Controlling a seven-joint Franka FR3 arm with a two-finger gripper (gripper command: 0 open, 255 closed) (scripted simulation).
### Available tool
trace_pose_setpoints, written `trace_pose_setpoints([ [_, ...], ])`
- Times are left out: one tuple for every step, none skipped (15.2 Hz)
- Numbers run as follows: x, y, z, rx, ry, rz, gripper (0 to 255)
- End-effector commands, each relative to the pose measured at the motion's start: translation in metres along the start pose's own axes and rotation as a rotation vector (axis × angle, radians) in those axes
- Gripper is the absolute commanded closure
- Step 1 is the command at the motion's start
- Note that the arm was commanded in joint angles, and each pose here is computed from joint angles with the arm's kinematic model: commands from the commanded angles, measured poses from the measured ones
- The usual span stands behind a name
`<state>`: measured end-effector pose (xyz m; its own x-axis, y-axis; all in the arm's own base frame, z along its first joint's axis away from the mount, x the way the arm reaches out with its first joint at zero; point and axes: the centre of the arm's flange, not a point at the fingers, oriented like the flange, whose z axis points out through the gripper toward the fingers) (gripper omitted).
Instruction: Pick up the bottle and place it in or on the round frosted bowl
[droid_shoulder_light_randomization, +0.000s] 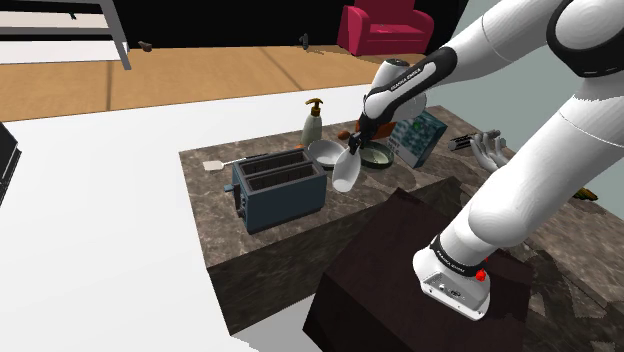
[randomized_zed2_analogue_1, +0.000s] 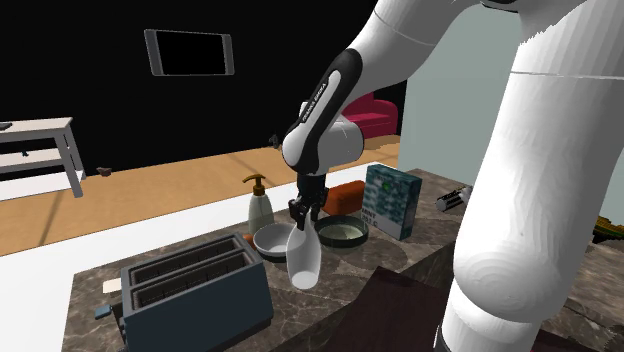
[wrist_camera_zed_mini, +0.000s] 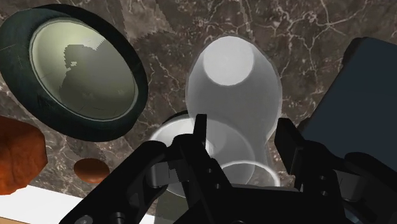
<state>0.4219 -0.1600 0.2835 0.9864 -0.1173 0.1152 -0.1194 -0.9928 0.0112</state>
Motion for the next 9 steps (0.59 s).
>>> trace_pose_setpoints([
  [0.000, 0.000, 0.000, 0.000, -0.001, 0.000, 255],
  [0.000, 0.000, 0.000, 0.000, -0.001, 0.000, 255],
  [0.000, 0.000, 0.000, 0.000, -0.001, 0.000, 255],
  [0.000, 0.000, 0.000, 0.000, -0.001, 0.000, 255],
  [0.000, 0.000, 0.000, 0.000, -0.001, 0.000, 255],
  [0.000, 0.000, 0.000, 0.000, -0.001, 0.000, 255],
  [0.000, 0.000, 0.000, 0.000, -0.001, 0.000, 255],
  [0.000, 0.000, -0.005, 0.000, -0.001, 0.000, 255],
  [0.001, 0.000, -0.010, 0.000, -0.001, 0.000, 255],
])
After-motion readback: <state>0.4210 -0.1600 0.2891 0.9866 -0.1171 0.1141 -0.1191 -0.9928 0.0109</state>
